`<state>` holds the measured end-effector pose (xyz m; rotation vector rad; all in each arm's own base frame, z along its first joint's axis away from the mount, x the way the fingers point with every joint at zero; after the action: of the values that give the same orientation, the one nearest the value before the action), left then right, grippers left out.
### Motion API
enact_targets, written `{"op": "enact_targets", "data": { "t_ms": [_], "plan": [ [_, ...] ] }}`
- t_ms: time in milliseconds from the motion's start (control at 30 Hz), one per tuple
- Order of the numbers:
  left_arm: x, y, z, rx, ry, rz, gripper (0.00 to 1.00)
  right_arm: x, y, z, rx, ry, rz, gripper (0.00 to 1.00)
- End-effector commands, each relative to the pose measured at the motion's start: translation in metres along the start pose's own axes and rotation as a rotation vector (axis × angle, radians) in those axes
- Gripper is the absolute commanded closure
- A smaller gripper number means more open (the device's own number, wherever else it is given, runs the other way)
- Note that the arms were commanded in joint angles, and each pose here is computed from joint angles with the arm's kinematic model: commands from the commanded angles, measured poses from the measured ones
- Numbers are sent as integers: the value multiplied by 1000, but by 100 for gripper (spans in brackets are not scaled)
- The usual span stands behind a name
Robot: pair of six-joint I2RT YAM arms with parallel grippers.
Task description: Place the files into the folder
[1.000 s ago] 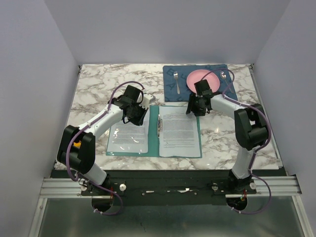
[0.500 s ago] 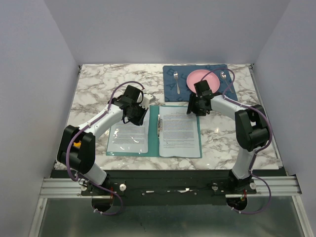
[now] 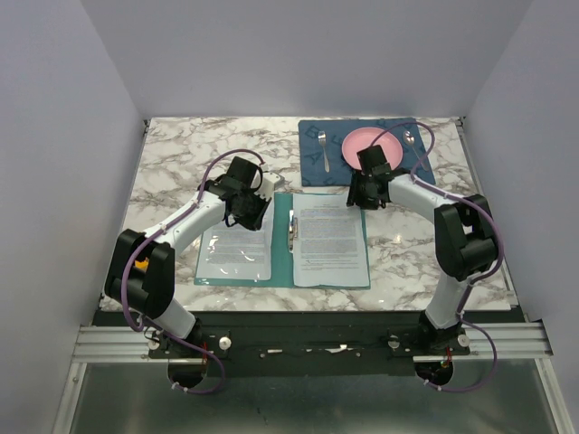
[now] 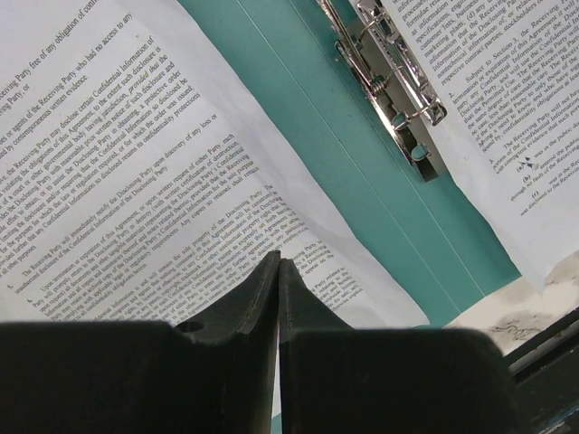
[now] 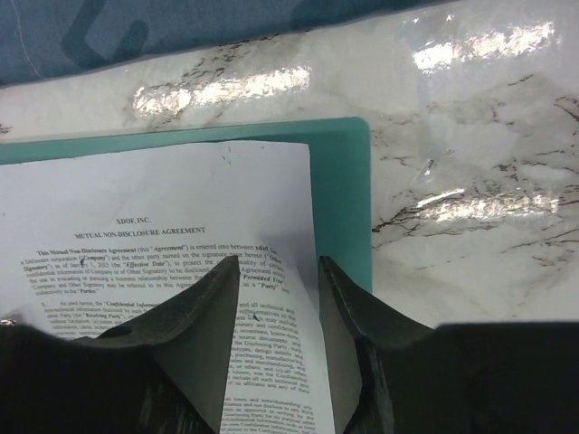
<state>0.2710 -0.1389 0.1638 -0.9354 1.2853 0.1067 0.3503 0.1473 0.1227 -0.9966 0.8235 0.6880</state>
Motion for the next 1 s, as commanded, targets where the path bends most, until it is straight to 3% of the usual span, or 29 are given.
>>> {"op": "enact_targets", "data": {
  "t_ms": [0,167,400,533,700,733,967],
  "plan": [
    [-6,0,-1,9,-20,-12,85,-8,-4,-7,12,60,-61,43],
    [-7,-4,1,9,-20,-17,85,-17,-4,-16,60,140,-112,33],
    [-8,-10,5,14,-45,-17,84,-38,-11,-9,124,82,-166,31],
    [-9,-11,10,30,-91,-7,84,-50,-11,14,125,-168,-126,37],
    [2,-12,24,65,-182,32,84,-49,3,55,85,-551,81,44],
    [5,-12,27,69,-193,45,84,-49,-1,65,68,-621,68,45],
    [31,6,34,36,-237,160,85,-25,13,107,-2,-798,228,39]
  ]
}}
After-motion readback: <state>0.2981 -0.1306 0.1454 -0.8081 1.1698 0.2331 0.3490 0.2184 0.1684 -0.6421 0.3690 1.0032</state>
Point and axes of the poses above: each gripper's point midway between its finger pads, its own x axis out along the fingers, its own z axis along the line the jaws close on, y = z × x, the point moved 9 cm from there along -x, back along the fingers, and after that the axes turned 12 degrees about x, right-handed, at the moved point
